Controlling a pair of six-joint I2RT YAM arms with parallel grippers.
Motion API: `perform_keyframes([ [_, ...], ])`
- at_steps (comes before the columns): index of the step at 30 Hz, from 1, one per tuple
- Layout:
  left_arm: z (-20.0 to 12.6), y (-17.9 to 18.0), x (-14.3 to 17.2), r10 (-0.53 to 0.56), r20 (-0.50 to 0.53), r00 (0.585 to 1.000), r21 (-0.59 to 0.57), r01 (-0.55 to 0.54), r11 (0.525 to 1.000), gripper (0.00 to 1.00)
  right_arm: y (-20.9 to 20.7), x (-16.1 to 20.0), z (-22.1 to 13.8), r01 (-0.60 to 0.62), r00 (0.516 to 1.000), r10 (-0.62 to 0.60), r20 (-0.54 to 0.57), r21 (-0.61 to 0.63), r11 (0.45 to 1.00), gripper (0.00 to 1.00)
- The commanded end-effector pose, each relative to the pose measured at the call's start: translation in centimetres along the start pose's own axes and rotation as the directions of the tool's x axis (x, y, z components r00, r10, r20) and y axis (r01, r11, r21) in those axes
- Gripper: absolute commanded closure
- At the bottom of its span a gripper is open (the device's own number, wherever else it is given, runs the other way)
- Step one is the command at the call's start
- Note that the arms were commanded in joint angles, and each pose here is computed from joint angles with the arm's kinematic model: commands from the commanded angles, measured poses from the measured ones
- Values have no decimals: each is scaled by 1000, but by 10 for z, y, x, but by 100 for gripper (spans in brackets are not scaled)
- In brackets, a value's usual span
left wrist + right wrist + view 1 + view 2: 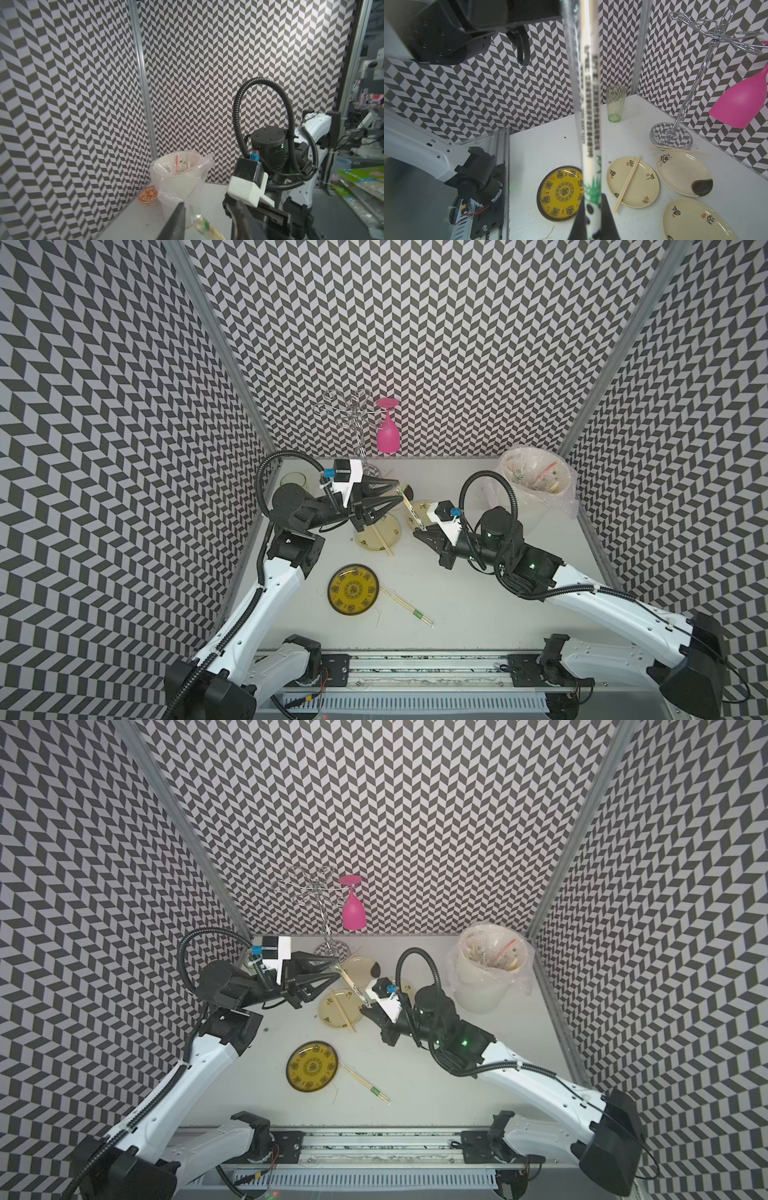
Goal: Remove the packaging of disposable chopsticks
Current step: Remove the packet bag from the disposable chopsticks.
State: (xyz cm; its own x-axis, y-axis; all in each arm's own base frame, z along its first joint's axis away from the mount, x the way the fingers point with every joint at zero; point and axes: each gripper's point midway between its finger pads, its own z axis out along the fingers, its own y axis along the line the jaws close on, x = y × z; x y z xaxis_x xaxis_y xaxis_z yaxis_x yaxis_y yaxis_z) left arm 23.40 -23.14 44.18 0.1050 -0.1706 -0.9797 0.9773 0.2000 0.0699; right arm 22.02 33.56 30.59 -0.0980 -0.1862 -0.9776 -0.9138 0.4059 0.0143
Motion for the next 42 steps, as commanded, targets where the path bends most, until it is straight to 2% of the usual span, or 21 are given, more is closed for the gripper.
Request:
perform_keyframes([
  [1, 0, -1, -14, 16, 13, 1000, 1, -16, 1000, 77, 2, -15, 1, 38, 999, -38, 31, 8, 999, 100],
  [6, 1, -2, -15, 20, 13, 1000, 7, -20, 1000, 100, 2, -11, 2, 40, 999, -40, 16, 19, 999, 100],
  [12, 0, 3, -12, 19, 20, 1000, -27, -19, 999, 100, 0, -21, 0, -4, 999, 2, 34, 36, 999, 100],
  [16, 0, 26, -4, 31, 25, 999, -205, -25, 979, 100, 9, -48, 1, -118, 991, 119, 57, -23, 993, 100],
  [18, 5, 40, 12, 58, -45, 997, -301, -69, 951, 100, 17, -68, 1, -200, 976, 205, 68, -76, 977, 100],
  [21, 9, 42, 28, 89, -101, 991, -356, -119, 927, 100, 23, -93, 3, -329, 937, 341, 75, -136, 934, 100],
  [25, 17, 37, 39, 112, -139, 984, -370, -157, 915, 100, 20, -120, 11, -424, 895, 439, 74, -160, 891, 100],
  [31, 37, 13, 57, 118, -190, 975, -268, -168, 949, 100, -11, -156, 5, -474, 843, 505, 187, -189, 860, 100],
  [34, 39, 12, 60, 104, -200, 974, -266, -156, 951, 100, -25, -162, 2, -484, 825, 516, 231, -185, 855, 100],
  [37, 41, 15, 62, 75, -211, 975, -275, -133, 952, 100, -36, -164, -2, -478, 825, 499, 264, -144, 866, 100],
  [42, 49, 18, 69, -23, -212, 977, -265, -34, 964, 100, -52, -165, -12, -475, 823, 473, 314, -74, 877, 100],
])
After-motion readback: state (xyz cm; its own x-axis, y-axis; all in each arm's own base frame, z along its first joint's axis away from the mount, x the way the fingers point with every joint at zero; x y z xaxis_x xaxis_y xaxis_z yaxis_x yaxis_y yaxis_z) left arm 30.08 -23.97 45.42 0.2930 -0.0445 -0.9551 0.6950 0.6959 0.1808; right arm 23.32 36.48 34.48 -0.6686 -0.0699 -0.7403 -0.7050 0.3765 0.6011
